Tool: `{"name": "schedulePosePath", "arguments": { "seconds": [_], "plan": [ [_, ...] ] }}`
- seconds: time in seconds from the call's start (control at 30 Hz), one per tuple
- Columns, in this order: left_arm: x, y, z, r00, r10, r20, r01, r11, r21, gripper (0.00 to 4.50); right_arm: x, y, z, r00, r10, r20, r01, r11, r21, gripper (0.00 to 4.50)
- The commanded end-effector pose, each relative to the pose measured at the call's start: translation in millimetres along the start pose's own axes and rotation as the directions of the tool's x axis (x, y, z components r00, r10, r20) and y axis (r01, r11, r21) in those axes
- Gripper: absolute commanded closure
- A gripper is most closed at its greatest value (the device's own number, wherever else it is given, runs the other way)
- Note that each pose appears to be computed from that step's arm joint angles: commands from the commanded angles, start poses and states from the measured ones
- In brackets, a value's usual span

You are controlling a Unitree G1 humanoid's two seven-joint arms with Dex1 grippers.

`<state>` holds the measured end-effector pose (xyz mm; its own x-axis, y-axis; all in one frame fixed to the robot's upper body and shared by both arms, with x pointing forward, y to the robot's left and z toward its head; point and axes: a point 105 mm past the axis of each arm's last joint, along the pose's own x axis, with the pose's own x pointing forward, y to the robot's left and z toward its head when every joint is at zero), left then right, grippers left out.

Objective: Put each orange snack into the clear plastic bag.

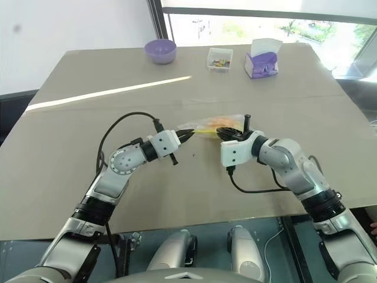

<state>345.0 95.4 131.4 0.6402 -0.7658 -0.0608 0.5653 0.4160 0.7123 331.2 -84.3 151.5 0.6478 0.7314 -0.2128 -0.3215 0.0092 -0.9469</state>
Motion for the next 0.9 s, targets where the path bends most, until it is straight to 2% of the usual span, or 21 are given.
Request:
{"name": "schedulePosePath", "arguments": {
  "seconds": [0.03, 0.9],
  "plan": [
    [-15.6, 20.1, -14.9, 0.995, 0.078, -0.059, -0.078, 0.997, -0.003, 4.50, -25.4, -22.0, -33.3, 0.988, -0.076, -0.136, 0.076, 0.997, -0.004, 4.47],
    [-24.4, 20.9, -18.8, 0.993, 0.089, -0.077, -0.090, 0.996, -0.008, 4.50, -53.2, -8.2, -73.0, 0.958, -0.049, -0.282, 0.057, 0.998, 0.022, 4.47]
  ]
}}
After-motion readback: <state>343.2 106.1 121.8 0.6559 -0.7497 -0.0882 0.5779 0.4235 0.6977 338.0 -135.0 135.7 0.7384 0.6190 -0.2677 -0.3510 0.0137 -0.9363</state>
